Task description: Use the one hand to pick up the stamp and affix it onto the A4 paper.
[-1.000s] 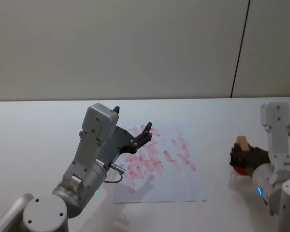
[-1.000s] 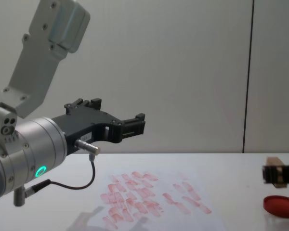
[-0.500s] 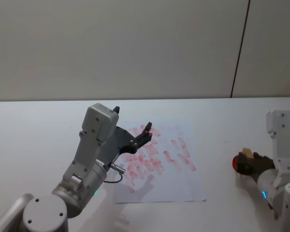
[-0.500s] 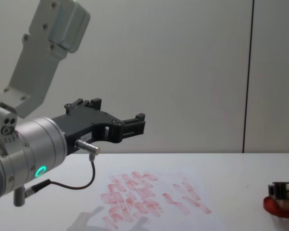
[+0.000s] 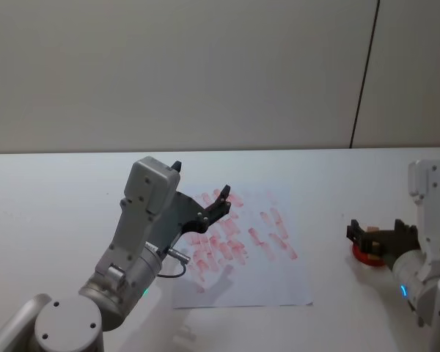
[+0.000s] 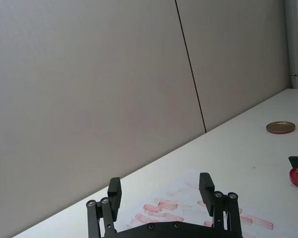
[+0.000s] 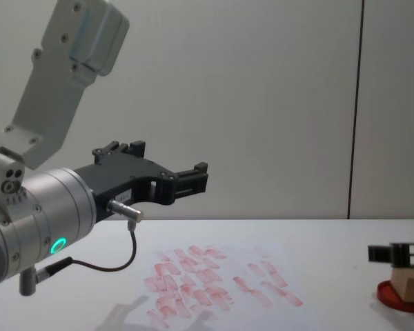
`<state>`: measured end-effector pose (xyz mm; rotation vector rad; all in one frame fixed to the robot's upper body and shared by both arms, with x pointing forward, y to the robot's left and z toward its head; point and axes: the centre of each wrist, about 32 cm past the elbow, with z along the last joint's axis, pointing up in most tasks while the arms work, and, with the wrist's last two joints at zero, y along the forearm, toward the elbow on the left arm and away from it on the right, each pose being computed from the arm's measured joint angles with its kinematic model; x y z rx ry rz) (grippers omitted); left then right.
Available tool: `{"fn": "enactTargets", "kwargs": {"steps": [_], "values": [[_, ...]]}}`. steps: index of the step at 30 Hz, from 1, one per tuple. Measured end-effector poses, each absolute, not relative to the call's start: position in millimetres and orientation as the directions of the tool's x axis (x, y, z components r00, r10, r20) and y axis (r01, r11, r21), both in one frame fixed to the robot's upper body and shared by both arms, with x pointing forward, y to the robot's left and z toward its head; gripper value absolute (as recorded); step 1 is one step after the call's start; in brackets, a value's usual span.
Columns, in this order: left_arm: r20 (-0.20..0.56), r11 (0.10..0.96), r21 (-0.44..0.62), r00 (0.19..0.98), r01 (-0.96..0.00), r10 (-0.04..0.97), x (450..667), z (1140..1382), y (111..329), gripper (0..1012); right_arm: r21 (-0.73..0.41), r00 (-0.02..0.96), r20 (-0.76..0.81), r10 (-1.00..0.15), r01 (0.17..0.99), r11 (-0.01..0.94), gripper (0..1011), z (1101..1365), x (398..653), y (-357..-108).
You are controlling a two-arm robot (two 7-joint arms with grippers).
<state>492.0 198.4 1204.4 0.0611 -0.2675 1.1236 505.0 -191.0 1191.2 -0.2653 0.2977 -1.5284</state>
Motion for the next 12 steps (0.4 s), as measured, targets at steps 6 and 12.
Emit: {"fn": "enactTargets", "kwargs": {"steps": [6, 12], "values": [[0.242, 0.434, -0.086, 0.404, -0.897, 0.882, 492.0, 1204.4, 198.4, 993, -0.295, 0.037, -0.013, -0.999, 0.955, 0.039, 969, 1196.0, 497.9, -193.5], [0.242, 0.434, -0.086, 0.404, -0.897, 0.882, 492.0, 1204.4, 198.4, 993, -0.218, 0.058, 0.007, -0.998, 0.974, 0.055, 1001, 1200.8, 488.3, -198.2]]}}
